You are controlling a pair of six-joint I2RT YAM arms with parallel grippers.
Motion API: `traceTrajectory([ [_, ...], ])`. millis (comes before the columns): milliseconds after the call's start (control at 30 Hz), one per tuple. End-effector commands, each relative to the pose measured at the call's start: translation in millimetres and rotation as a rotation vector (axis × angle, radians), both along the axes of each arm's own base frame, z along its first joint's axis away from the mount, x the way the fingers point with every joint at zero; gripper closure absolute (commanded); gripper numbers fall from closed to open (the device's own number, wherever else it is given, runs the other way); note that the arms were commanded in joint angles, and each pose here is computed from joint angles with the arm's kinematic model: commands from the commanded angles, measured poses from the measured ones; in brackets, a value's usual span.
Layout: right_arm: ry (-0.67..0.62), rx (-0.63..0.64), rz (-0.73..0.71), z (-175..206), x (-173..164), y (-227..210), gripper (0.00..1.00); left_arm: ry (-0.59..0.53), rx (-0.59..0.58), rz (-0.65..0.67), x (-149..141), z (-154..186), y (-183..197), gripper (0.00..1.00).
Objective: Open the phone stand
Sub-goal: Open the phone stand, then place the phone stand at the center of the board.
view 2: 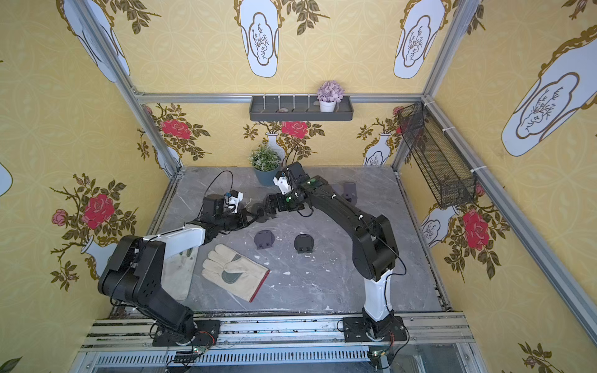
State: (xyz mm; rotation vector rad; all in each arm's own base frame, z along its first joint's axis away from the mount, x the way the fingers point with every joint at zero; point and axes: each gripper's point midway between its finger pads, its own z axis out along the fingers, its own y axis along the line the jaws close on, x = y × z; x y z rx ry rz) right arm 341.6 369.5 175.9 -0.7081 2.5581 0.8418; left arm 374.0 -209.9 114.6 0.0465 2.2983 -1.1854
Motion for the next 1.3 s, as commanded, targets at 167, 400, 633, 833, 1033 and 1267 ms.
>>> traceTrajectory([
  [167,-0.080,-0.021,-0.025,1.9,15.9,6.2,0.02,-0.017,-0.236,-0.098,-3.9,33.6,-23.9,1.00],
  [400,-0.134,-0.101,-0.044,-2.4,19.1,8.7,0.06,0.004,-0.290,-0.100,-5.4,36.1,-26.4,1.00],
  [633,-0.174,-0.146,-0.086,-0.2,24.0,9.0,0.33,0.025,-0.316,-0.082,-8.2,32.2,-26.0,1.00],
  [833,-0.183,-0.174,-0.115,-1.8,28.6,6.1,0.54,0.022,-0.323,-0.084,-10.0,32.9,-27.6,1.00],
  [1033,-0.187,-0.185,-0.131,-2.0,31.3,3.0,0.57,0.020,-0.324,-0.084,-9.8,34.1,-28.2,0.42],
  [1267,-0.194,-0.206,-0.166,1.3,42.2,-14.8,0.59,-0.008,-0.243,-0.007,-5.1,30.9,-17.2,0.01],
])
